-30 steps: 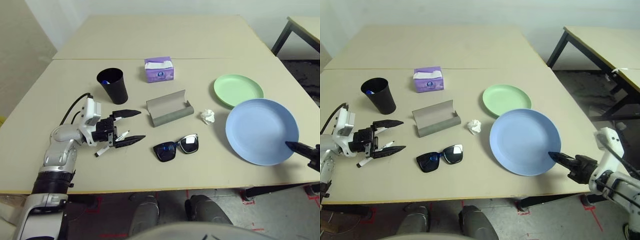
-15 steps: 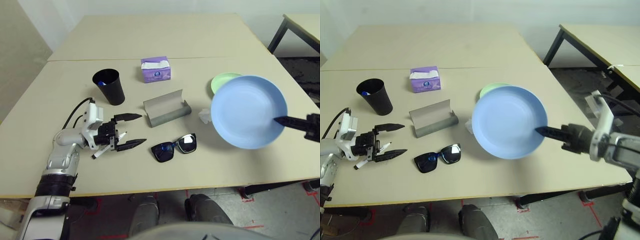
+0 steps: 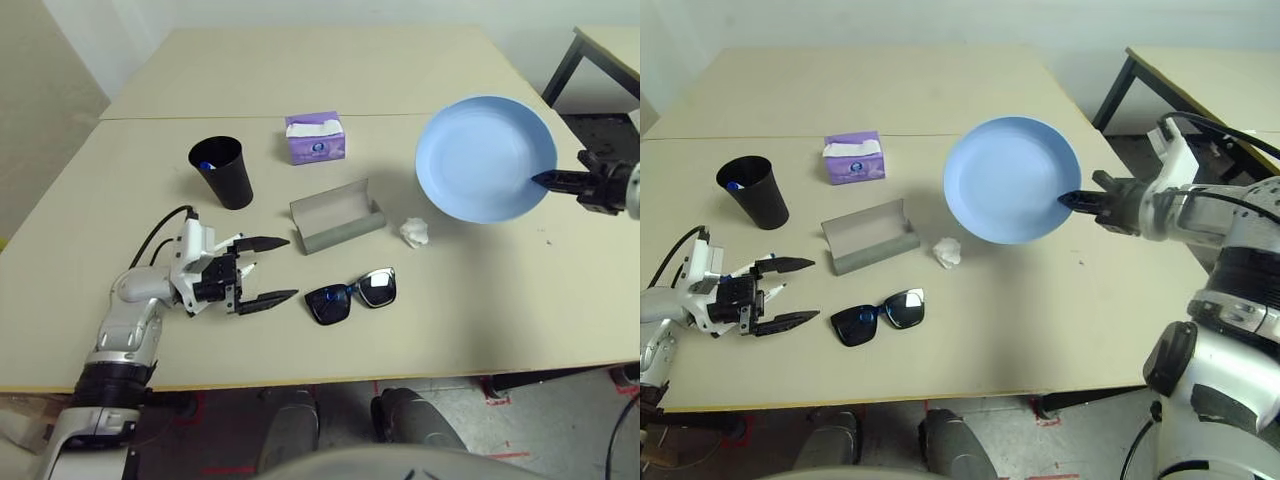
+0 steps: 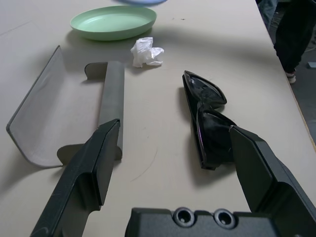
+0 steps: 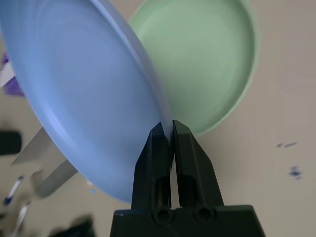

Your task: Organize and tidy the items on the table.

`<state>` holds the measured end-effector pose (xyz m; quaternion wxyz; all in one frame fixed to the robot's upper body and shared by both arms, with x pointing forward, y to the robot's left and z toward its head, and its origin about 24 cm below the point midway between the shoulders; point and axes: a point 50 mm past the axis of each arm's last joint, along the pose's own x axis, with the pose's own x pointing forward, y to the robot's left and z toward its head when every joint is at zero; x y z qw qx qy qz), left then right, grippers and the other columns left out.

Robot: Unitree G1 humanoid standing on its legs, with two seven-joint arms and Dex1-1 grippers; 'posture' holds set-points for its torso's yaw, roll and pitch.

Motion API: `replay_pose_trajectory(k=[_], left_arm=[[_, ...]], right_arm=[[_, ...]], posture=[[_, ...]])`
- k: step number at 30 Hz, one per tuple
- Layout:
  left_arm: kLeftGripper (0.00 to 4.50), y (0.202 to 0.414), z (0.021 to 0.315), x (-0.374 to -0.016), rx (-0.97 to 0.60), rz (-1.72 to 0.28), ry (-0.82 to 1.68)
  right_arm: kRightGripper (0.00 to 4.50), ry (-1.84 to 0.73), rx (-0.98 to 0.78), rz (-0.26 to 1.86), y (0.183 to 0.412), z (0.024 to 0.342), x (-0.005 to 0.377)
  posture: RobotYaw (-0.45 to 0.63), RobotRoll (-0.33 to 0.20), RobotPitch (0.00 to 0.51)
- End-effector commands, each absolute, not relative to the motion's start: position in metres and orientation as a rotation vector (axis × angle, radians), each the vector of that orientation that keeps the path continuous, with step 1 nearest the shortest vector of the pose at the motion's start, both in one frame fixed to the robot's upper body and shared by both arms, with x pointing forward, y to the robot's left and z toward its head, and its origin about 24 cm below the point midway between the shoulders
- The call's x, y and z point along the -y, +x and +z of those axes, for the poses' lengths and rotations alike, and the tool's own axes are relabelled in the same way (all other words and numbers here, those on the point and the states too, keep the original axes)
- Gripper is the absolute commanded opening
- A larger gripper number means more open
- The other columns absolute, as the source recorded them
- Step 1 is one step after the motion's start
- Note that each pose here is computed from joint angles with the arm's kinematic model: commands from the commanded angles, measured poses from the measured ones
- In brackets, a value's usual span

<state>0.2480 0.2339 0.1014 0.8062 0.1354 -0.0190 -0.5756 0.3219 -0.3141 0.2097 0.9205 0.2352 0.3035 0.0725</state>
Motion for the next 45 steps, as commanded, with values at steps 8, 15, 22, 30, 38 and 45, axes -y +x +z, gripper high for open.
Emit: replay_pose_trajectory(k=[8,15,22,30,38,45], left_arm=[[4.50,0.241,0.096,-0.231,0.020,-1.245,0.305],[4.50,0.240,0.092,-0.230,0.022,-1.242,0.296],[4.50,0.241,0.092,-0.233,0.031,-1.226,0.279],[4.50,0.234,0.090,-0.235,0.023,-1.235,0.291],[4.50,0.232,0.088,-0.233,0.013,-1.245,0.298],[4.50,0.234,0.092,-0.234,0.018,-1.239,0.303]], right_arm=[[0.00,0.459,-0.551,0.038,0.343,0.205,0.325],[0.00,0.462,-0.531,0.031,0.349,0.200,0.323],[0.00,0.418,-0.567,0.002,0.349,0.189,0.323],[0.00,0.392,-0.601,-0.006,0.348,0.182,0.324],[0.28,0.392,-0.626,0.004,0.349,0.180,0.320],[2.50,0.387,-0.629,0.001,0.349,0.180,0.321]], posture=[[-0.07,0.000,0.119],[-0.07,0.000,0.122],[-0.06,0.000,0.127],[-0.06,0.000,0.140],[-0.06,0.000,0.147],[-0.05,0.000,0.144]])
